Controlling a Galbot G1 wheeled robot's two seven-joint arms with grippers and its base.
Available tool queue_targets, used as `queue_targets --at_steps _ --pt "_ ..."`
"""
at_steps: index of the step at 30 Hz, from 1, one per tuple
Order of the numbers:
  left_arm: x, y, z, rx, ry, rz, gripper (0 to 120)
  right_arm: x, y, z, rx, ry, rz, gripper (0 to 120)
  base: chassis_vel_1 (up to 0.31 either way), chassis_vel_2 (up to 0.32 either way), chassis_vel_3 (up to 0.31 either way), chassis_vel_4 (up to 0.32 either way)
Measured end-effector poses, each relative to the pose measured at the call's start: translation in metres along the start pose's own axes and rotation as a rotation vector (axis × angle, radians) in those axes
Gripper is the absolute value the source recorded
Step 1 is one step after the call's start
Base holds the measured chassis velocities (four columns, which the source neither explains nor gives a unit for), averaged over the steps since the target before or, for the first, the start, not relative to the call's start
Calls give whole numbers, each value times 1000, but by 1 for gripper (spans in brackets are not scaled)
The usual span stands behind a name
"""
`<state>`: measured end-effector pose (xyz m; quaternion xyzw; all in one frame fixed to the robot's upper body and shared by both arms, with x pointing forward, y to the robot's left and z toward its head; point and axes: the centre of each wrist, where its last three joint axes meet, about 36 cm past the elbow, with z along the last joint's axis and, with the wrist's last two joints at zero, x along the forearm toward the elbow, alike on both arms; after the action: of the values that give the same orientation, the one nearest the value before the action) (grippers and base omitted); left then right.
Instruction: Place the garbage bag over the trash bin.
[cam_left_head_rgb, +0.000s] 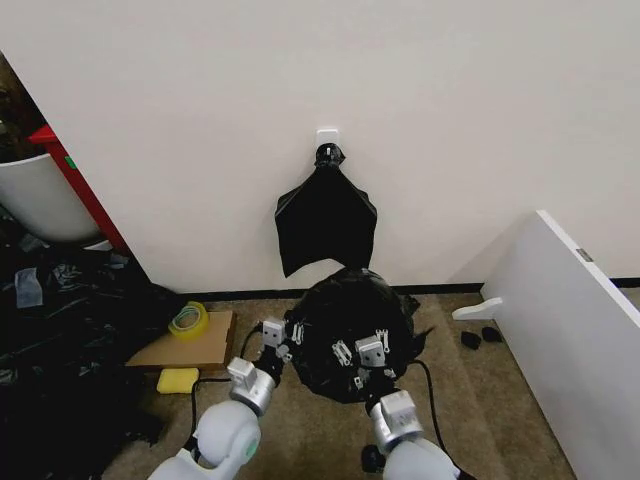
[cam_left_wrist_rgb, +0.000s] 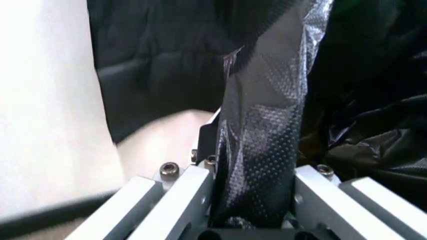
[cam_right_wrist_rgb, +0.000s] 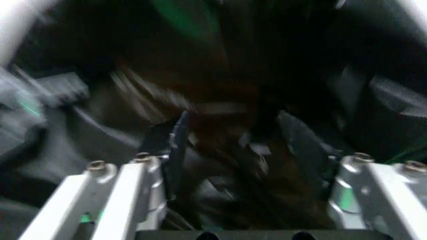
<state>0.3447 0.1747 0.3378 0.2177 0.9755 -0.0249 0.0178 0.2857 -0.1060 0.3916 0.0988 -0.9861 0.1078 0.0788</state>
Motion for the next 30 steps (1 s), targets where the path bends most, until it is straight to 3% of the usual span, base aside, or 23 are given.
queue_targets --at_steps 4,5,8,13,20,26,30 --pt "4 1 3 -57 -53 9 0 -17 3 -1 -15 50 13 34 0 0 0 0" --pt "4 1 3 -57 -53 9 0 -17 3 -1 -15 50 13 34 0 0 0 0" --pt "5 1 2 -66 -74 10 0 -30 5 -10 -70 86 -1 17 0 0 0 0" --pt "7 0 0 -64 -83 15 0 -45 5 -10 -74 94 0 0 0 0 0 0" --pt "10 -5 -5 -66 -96 23 0 -73 -10 6 -46 111 51 0 0 0 0 0" --pt "12 -6 -8 -64 -102 25 0 -88 -26 29 4 -46 64 0 0 0 0 0" --pt "12 -3 -9 -68 -103 22 0 -77 -24 28 -3 -100 23 0 0 0 0 0"
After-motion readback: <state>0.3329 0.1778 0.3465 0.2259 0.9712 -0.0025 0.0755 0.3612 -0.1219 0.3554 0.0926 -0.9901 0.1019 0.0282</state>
